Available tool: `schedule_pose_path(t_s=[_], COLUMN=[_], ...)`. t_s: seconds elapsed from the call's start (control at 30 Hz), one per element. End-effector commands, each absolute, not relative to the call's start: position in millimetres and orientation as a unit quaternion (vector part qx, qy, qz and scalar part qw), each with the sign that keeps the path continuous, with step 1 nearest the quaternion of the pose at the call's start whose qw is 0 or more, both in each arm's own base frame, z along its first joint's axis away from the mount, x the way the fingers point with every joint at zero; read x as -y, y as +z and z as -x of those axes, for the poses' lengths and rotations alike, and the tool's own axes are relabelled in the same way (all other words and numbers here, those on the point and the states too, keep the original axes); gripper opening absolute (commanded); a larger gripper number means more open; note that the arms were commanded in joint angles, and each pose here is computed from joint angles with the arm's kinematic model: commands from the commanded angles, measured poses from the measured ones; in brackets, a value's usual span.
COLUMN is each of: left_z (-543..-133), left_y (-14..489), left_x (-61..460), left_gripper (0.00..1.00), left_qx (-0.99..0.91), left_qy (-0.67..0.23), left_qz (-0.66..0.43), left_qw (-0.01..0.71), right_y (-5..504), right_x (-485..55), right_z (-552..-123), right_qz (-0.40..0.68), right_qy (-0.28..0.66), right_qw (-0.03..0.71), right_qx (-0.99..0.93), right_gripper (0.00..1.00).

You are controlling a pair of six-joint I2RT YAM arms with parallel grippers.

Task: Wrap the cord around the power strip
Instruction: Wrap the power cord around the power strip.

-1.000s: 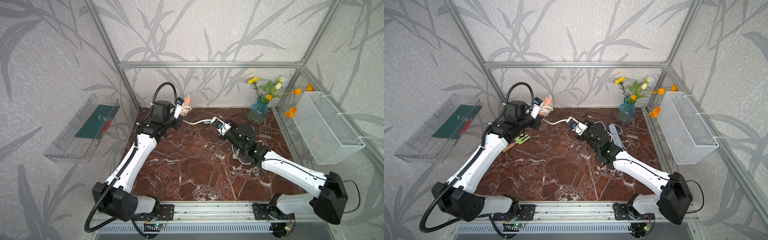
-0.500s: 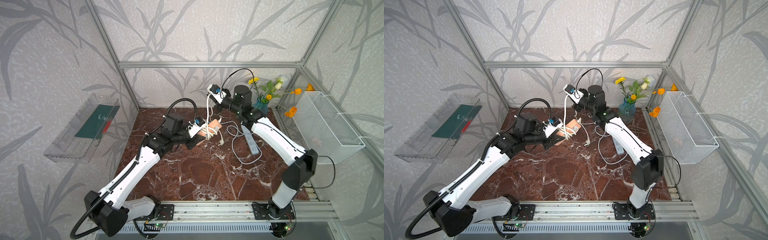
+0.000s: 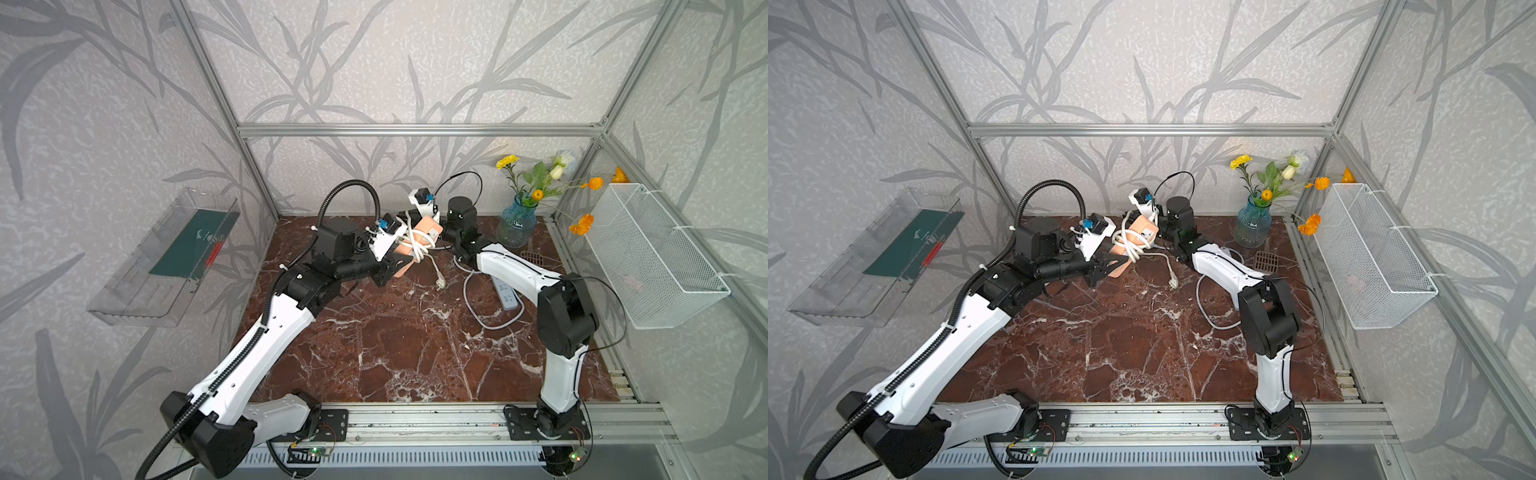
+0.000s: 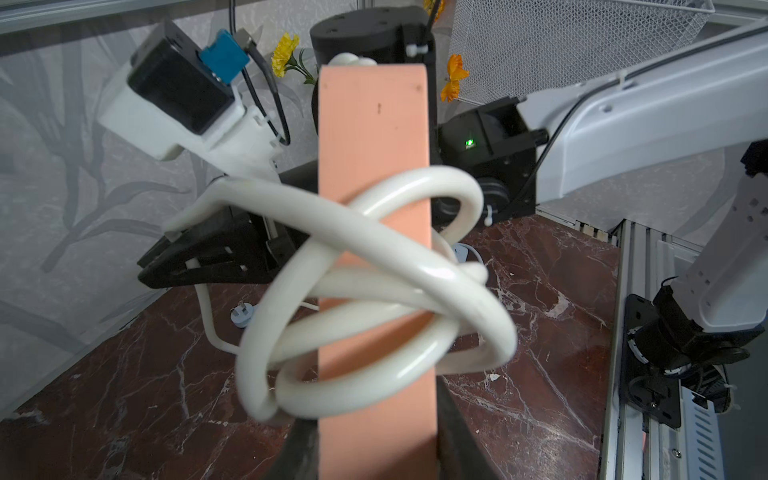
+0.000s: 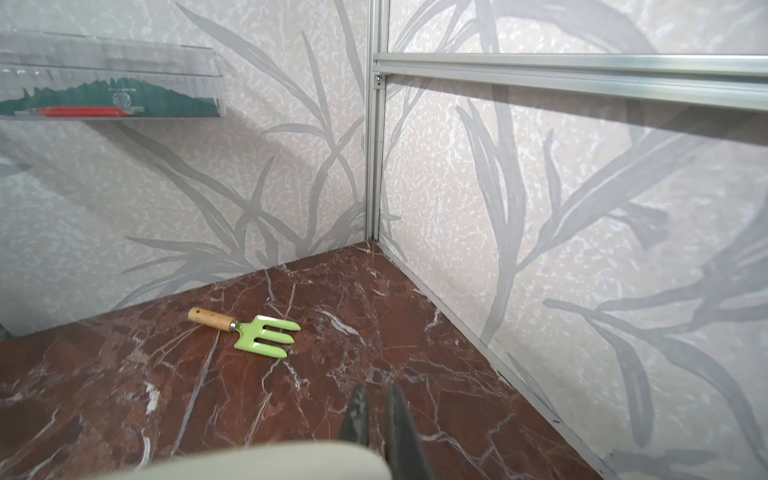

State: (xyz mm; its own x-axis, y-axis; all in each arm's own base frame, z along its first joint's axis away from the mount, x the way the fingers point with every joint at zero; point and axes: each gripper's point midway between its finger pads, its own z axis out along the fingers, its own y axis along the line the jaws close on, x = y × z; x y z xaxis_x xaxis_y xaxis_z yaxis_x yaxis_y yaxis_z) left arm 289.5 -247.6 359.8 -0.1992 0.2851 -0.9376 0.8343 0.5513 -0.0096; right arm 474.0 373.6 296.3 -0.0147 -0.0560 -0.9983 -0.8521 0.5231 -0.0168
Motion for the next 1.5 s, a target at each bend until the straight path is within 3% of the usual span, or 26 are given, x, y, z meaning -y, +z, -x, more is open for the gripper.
schedule_pose_path(t_s=[0.0,0.2,0.43,0.57,0.7,0.9,1.1,1.2,1.3,1.47], left_z=[-246.9,-250.6,-253.5,-258.4,-273.0,-330.6,-375.8,-398.7,-401.6,-357.6], left_y=[483.9,483.9,486.9,488.4,496.8,487.7,389.3,332.3,292.2,241.5], left_x=[265.6,271.4,271.0,266.6,251.4,180.2,130.9,106.3,117.5,192.5], left_gripper=[0.00,0.00,0.00,0.00,0.00,0.00,0.00,0.00,0.00,0.00], left_qx=[-0.554,-0.559,-0.562,-0.569,-0.584,-0.660,-0.773,-0.817,-0.832,-0.820], left_qy=[-0.336,-0.353,-0.345,-0.326,-0.295,-0.151,0.019,0.092,0.086,-0.008], left_qz=[-0.435,-0.429,-0.430,-0.425,-0.391,-0.282,-0.285,-0.274,-0.309,-0.431], left_qw=[0.625,0.616,0.617,0.624,0.647,0.680,0.566,0.499,0.453,0.376], right_y=[229.8,229.6,208.3,185.0,157.4,136.8,185.5,227.8,286.0,415.0], right_x=[-356.0,-391.2,-408.5,-394.7,-373.0,-342.7,-295.3,-308.9,-319.6,-329.2], right_z=[-522.9,-527.1,-530.8,-531.3,-524.0,-462.2,-395.7,-347.6,-315.6,-325.7], right_qz=[0.227,0.192,0.177,0.159,0.150,0.183,0.254,0.385,0.453,0.469], right_qy=[0.295,0.320,0.323,0.295,0.273,0.231,0.137,0.099,0.092,0.043], right_qw=[0.599,0.619,0.611,0.606,0.591,0.570,0.599,0.613,0.633,0.701], right_qx=[-0.709,-0.691,-0.701,-0.721,-0.744,-0.767,-0.747,-0.682,-0.620,-0.536], right_gripper=[0.08,0.13,0.30,0.22,0.21,0.05,0.00,0.00,0.00,0.00])
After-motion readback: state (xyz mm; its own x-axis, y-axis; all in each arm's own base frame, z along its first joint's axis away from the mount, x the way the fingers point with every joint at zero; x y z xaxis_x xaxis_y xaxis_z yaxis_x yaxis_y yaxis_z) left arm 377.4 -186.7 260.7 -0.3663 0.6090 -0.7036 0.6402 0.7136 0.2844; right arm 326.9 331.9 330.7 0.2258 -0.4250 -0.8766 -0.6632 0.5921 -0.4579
